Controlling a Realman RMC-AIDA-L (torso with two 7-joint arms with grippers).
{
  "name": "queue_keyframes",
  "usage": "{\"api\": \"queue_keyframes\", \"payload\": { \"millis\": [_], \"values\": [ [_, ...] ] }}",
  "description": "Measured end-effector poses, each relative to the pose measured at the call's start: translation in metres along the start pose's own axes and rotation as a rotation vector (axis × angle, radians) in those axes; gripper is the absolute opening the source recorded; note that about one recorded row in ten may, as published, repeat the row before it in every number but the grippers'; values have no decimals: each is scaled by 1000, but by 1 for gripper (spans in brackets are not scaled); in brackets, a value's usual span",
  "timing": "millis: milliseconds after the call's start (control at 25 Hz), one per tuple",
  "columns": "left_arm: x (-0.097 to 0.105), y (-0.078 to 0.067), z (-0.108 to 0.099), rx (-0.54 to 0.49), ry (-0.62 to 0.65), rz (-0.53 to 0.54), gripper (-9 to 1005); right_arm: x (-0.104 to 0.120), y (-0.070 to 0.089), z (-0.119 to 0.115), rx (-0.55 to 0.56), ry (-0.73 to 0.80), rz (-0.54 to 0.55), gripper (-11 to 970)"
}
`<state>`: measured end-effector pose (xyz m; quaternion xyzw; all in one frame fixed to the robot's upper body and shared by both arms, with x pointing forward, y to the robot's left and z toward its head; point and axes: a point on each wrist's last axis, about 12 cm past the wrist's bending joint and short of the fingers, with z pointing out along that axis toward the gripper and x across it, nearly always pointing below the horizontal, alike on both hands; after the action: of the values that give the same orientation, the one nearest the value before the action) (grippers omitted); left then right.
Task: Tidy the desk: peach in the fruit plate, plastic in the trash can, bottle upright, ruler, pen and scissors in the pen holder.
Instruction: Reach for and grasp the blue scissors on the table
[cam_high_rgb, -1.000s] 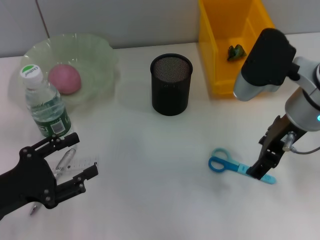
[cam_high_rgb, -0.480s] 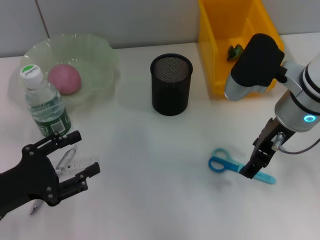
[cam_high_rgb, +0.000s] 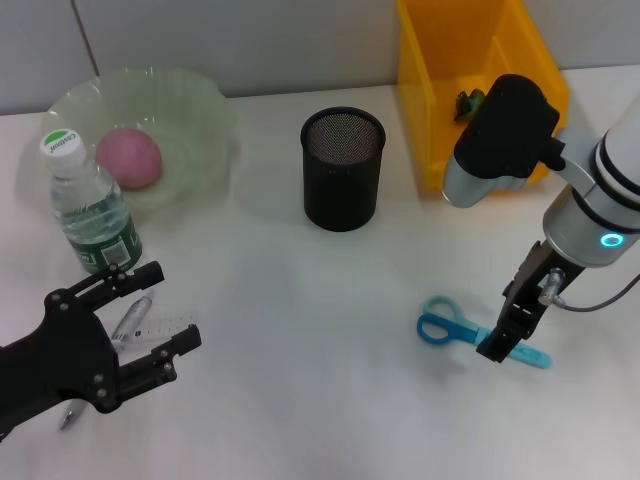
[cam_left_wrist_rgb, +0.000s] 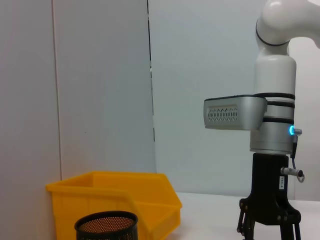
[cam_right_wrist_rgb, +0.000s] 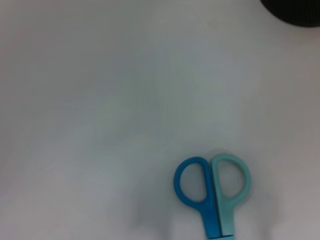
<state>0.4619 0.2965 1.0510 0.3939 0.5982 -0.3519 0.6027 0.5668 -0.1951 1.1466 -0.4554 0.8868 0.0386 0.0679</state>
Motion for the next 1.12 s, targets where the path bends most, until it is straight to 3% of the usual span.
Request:
{"api": "queue_keyframes", "payload": {
  "millis": [960, 1120],
  "values": [
    [-1, -2, 4, 12, -8, 1, 757, -4, 0, 12, -11, 31, -5, 689],
    [-1, -2, 4, 12, -8, 1, 757, -5, 0, 15, -10, 31, -5, 646]
  ]
}}
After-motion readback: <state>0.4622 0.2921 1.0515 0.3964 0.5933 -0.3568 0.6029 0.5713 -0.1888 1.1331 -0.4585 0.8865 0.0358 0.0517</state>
